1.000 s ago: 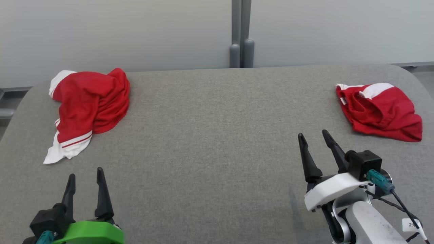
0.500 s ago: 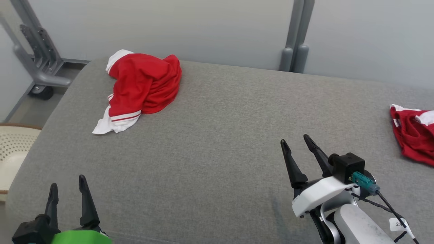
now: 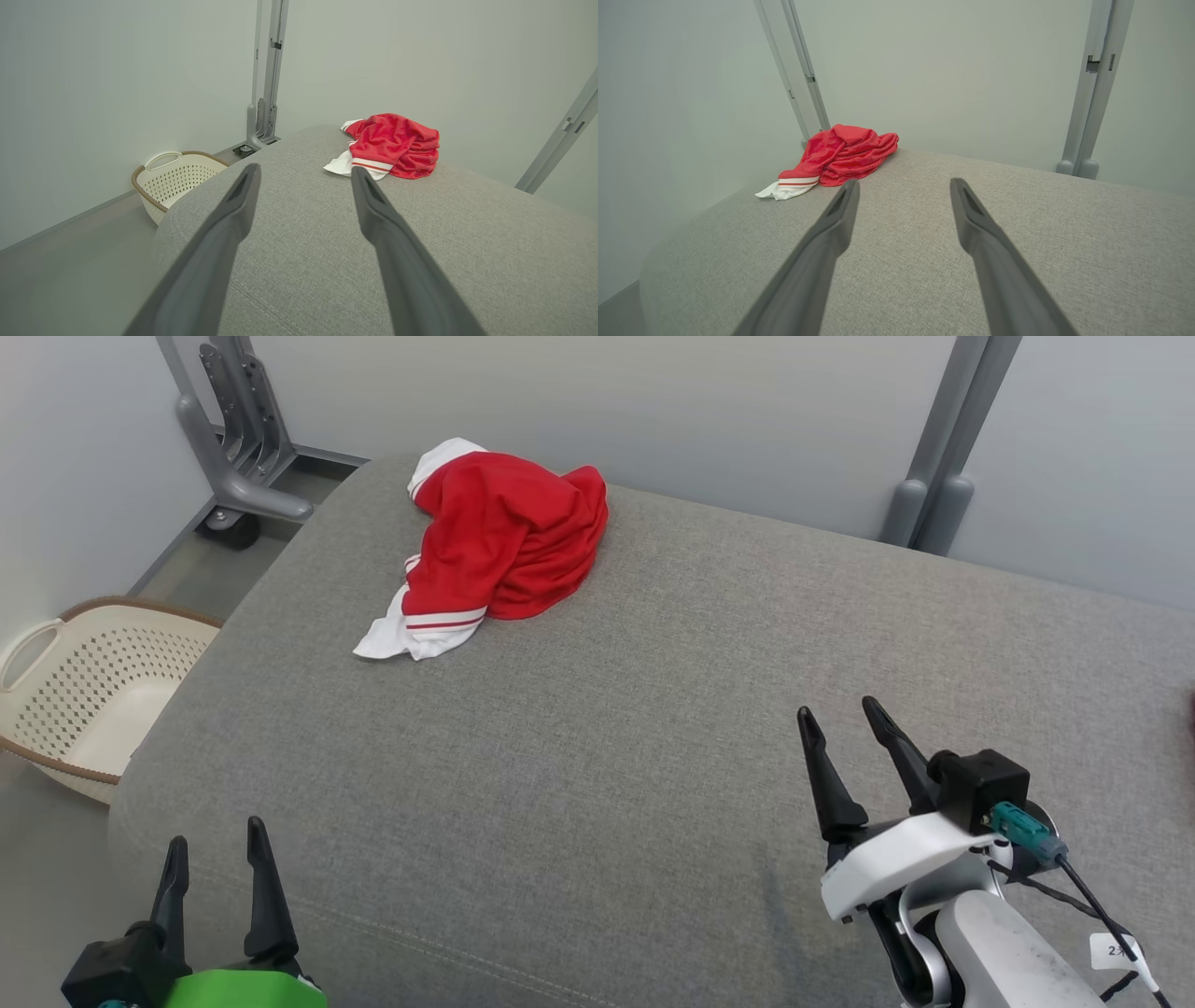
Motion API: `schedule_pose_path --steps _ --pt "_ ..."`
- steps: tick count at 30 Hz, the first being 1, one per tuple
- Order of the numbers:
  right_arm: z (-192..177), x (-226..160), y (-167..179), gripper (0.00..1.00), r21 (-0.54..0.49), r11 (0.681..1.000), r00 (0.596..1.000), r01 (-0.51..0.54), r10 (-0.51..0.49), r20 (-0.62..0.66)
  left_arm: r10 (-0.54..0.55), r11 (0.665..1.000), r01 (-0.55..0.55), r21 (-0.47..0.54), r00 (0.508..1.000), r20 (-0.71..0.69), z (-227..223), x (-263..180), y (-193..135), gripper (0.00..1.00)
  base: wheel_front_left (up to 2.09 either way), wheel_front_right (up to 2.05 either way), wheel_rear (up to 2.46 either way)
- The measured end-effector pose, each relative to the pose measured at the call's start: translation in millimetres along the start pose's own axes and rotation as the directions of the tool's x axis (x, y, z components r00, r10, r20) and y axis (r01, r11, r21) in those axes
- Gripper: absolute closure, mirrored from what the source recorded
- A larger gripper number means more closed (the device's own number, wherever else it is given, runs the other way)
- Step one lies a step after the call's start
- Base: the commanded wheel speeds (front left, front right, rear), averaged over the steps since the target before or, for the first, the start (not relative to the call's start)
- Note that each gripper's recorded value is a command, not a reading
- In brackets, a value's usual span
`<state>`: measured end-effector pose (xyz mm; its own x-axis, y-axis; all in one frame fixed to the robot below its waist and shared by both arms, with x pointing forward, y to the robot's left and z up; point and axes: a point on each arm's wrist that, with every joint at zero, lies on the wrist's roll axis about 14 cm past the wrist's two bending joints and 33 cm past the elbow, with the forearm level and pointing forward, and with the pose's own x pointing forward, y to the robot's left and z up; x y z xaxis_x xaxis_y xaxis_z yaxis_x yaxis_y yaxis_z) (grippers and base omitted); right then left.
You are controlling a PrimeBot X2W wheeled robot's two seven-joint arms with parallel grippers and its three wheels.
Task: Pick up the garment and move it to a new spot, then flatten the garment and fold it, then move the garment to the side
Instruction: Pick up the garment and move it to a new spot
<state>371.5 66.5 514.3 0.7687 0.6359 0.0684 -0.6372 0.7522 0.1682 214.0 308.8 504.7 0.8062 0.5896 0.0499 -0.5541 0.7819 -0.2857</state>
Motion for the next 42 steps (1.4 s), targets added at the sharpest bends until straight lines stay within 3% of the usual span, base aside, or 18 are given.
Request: schedule_pose_path --steps 7,15,22,27,37,42 --pt "-5 -1 -16 0.0 -0.006 0.999 0.999 0.04 -0.04 -0.008 -0.042 0.999 0.042 0.032 0.999 -0.005 -1 14 -17 0.0 0.0 0.0 0.0" --pt "-1 3 -42 0.0 -0.037 0.996 0.997 0.081 -0.08 0.004 -0.192 0.98 0.185 0.077 0.978 0.083 39 76 -78 0.0 0.0 0.0 0.0" --pt "3 6 -63 0.0 -0.05 0.991 0.993 0.12 -0.12 0.014 -0.216 0.973 0.209 0.092 0.974 0.065 57 136 -107 0.0 0.0 0.0 0.0" --pt "15 5 -94 0.0 -0.094 0.979 0.983 0.181 -0.177 0.046 -0.189 0.982 0.19 0.009 0.979 -0.076 37 180 -121 0.0 0.0 0.0 0.0" --pt "27 -2 -146 0.0 -0.129 0.948 0.956 0.29 -0.281 0.084 -0.121 0.986 0.148 0.079 0.953 -0.279 -5 245 -123 0.0 0.0 0.0 0.0" --pt "23 -11 -177 0.0 -0.149 0.924 0.936 0.352 -0.344 0.078 -0.122 0.984 0.159 0.075 0.924 -0.363 -33 268 -142 0.0 0.0 0.0 0.0"
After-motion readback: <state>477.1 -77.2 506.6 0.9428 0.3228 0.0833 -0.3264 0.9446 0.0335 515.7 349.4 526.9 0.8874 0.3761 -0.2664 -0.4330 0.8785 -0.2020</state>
